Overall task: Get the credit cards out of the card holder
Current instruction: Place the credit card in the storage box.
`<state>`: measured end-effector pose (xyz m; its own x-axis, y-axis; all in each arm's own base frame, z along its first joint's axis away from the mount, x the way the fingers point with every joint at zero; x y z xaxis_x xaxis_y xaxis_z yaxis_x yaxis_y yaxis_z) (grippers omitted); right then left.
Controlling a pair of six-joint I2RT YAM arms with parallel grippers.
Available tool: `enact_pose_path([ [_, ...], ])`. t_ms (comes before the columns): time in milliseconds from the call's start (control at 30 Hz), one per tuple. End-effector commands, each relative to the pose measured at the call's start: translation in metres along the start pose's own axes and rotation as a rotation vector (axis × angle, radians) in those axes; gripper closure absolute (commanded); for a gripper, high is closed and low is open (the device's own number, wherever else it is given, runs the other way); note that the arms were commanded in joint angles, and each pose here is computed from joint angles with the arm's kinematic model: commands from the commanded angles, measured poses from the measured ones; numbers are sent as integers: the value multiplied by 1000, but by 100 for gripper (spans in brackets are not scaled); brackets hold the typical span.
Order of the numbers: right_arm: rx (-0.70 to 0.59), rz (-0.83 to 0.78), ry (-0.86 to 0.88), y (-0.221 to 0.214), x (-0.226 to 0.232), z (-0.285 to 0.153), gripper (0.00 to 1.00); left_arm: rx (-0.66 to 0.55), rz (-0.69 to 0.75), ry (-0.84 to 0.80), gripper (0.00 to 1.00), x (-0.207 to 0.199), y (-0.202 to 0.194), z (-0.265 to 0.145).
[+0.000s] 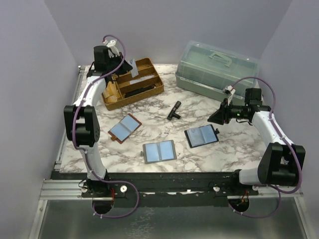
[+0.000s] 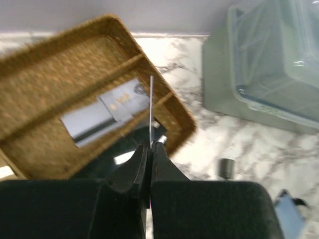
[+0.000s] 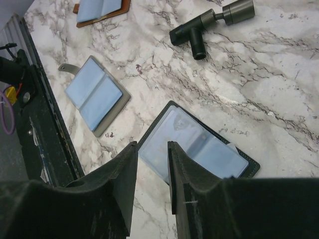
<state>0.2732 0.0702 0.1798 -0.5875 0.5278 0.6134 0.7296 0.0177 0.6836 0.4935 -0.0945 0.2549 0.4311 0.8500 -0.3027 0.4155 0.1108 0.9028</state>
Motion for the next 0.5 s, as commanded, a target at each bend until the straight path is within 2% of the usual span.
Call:
enact_pose_path([
  [0, 25, 5, 32, -10, -4, 4, 64, 225, 339, 43, 100, 37, -9, 24],
  [200, 41, 23, 44, -13, -7, 6, 64, 409, 731, 64, 100, 49, -4, 56],
  [300, 49, 42, 62, -16, -8, 8, 64, 457, 816, 25, 100, 48, -14, 65],
  [467, 54, 53, 77, -17, -8, 9, 65, 483, 860, -78, 100, 42, -29, 69],
])
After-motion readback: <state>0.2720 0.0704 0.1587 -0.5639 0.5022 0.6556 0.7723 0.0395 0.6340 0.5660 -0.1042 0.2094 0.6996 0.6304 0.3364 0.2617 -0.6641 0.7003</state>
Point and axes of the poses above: each gripper's point midway between its finger pads, its own z axis out along the fingers, its own x axis along the line the jaws close on, y = z × x, the point moved 5 cm from there along -z, back along the fingers, and after that the axes turned 14 degrees about z, right-handed, at the moved point
